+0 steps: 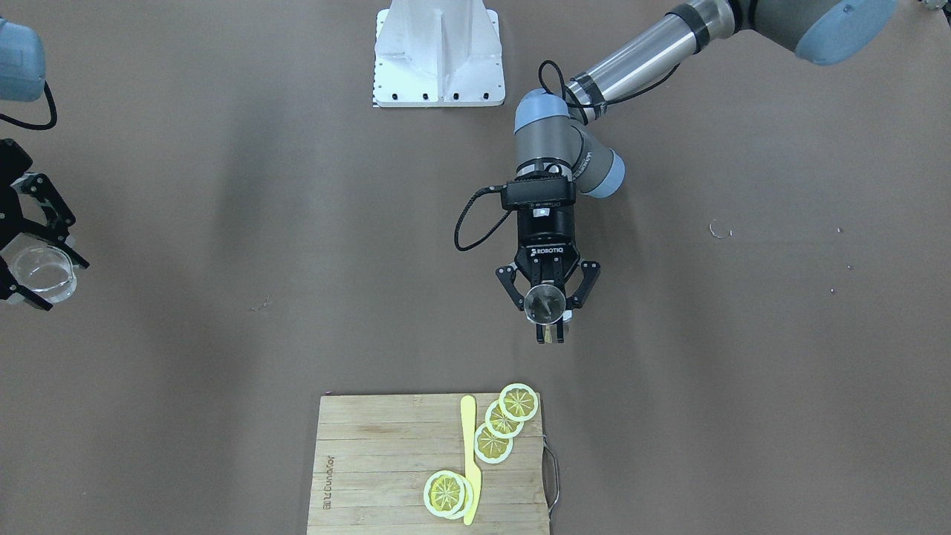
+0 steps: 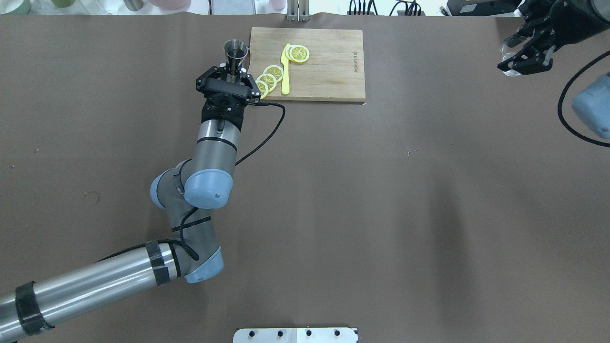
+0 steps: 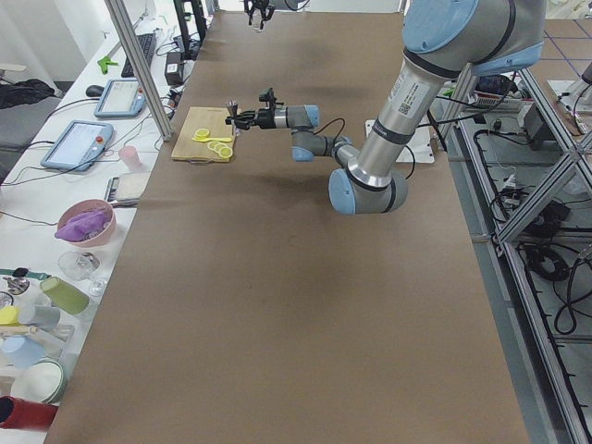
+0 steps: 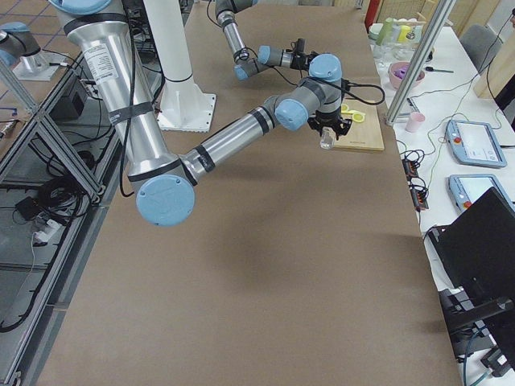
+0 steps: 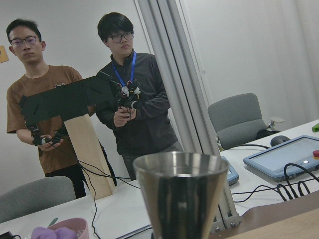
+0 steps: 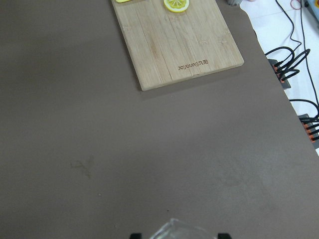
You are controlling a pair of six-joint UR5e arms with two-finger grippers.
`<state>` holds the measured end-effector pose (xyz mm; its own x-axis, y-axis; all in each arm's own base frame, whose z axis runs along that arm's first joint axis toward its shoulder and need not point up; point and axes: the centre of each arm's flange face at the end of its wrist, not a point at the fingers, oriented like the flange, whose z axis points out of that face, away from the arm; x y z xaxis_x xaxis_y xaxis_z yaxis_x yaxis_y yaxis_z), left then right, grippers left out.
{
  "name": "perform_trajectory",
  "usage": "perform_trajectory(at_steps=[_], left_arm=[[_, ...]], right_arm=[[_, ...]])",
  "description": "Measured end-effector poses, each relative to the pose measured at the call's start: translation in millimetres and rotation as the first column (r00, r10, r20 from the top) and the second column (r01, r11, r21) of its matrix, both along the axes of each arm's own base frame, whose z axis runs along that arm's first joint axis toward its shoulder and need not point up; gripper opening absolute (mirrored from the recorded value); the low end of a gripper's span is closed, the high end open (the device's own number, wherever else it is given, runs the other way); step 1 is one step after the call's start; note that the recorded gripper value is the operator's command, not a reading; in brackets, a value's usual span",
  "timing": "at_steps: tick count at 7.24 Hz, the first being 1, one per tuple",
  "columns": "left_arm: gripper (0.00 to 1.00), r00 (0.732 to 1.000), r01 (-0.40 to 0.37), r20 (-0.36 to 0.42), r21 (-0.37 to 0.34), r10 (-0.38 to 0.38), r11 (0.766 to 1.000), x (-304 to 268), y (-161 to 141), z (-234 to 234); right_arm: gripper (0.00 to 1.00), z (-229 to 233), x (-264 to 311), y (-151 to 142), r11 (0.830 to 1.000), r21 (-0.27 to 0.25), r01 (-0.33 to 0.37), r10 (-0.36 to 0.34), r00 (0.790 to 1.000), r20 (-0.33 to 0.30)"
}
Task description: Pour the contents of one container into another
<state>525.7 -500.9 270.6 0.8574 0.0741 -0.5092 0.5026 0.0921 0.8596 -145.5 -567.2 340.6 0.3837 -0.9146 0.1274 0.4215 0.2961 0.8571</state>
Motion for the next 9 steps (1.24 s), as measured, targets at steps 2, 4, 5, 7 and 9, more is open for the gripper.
perform_trajectory(at_steps=[2, 4, 5, 7, 9], left_arm=[[0.00, 1.000, -0.021, -0.008, 0.004, 0.021, 1.000, -37.6, 33.5, 47.4], [0.00, 0.998, -0.052, -0.023, -0.002, 0.052, 0.999, -82.9, 75.3, 93.8], [0.00, 0.997, -0.066, -0.041, -0.010, 0.066, 0.998, -103.8, 94.2, 116.6], [0.00, 0.993, -0.089, -0.087, -0.034, 0.086, 0.995, -148.9, 131.2, 163.5], [0.00, 0.992, -0.069, -0.108, -0.067, 0.062, 0.995, -188.4, 165.3, 210.6]], right_arm=[[0.00, 51.1, 7.6, 14.7, 0.998, 0.008, -0.056, 0.055, 0.996, 0.073], [0.00, 108.3, 8.8, 15.1, 0.996, 0.003, -0.092, 0.091, 0.986, 0.141], [0.00, 141.0, 8.7, 14.4, 0.994, 0.007, -0.108, 0.105, 0.979, 0.177], [0.00, 192.3, 9.4, 16.3, 0.993, 0.001, -0.122, 0.119, 0.970, 0.212], [0.00, 234.2, 11.2, 20.9, 0.990, -0.011, -0.144, 0.142, 0.959, 0.244]])
